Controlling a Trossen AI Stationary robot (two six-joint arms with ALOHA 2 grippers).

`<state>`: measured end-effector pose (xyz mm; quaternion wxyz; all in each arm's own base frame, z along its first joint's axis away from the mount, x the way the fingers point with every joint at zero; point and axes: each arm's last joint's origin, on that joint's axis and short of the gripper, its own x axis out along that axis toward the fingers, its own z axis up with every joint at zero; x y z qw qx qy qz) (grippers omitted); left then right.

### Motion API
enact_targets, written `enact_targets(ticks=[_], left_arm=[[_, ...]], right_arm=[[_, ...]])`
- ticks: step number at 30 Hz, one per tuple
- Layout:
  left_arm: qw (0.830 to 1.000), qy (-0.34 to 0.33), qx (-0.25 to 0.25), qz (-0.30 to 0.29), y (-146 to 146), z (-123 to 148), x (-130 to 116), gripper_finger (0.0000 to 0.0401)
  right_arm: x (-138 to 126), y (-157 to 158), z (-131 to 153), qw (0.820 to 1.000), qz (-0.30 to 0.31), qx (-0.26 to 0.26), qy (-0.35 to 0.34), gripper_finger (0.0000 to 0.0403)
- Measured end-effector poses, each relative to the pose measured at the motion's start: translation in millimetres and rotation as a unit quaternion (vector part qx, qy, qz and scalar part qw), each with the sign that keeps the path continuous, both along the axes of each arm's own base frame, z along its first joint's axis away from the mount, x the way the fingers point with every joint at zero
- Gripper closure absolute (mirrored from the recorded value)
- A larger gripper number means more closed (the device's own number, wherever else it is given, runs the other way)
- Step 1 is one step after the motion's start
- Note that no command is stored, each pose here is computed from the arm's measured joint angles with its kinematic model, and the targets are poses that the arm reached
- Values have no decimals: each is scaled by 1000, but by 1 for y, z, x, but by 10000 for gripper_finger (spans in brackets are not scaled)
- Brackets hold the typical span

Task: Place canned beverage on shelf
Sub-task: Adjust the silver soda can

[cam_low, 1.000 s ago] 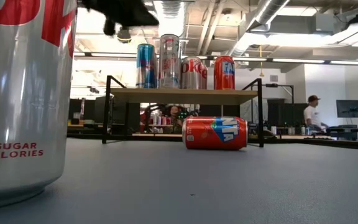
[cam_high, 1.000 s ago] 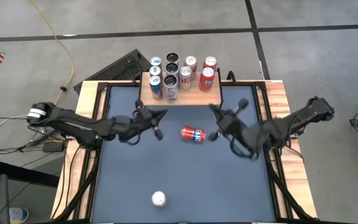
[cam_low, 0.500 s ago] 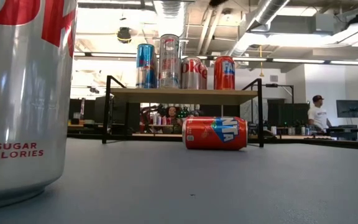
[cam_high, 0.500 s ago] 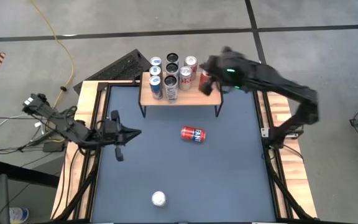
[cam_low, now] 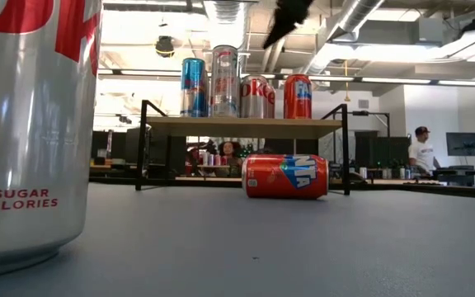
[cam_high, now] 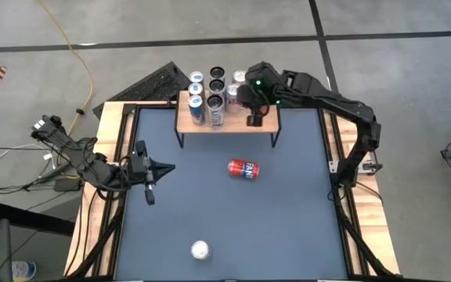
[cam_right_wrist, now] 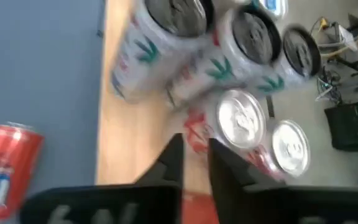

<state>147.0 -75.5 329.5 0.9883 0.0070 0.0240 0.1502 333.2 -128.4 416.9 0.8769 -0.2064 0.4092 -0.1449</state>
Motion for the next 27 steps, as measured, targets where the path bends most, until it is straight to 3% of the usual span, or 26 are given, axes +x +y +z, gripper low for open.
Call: enact_targets(ticks=[5,9,11,19,27], left_arm=[[1000,7,8,9,1,-1,0,388],[1000,9,14,10,1,-1,0,357],[1000,9,14,12,1,-1,0,338],[999,8,16,41,3,-1,-1,275],[998,12,28,47,3,-1,-1,237]], right_arm=[[-8,-13,0,1000,9,0,12,260],[3,-19,-3,1000,11,-13,-10,159],[9,-24,-10,1000,13,-15,-2,127],[14,-53,-28,1000,13,-10,19,110],[0,-72,-12,999,28,4,-17,110]])
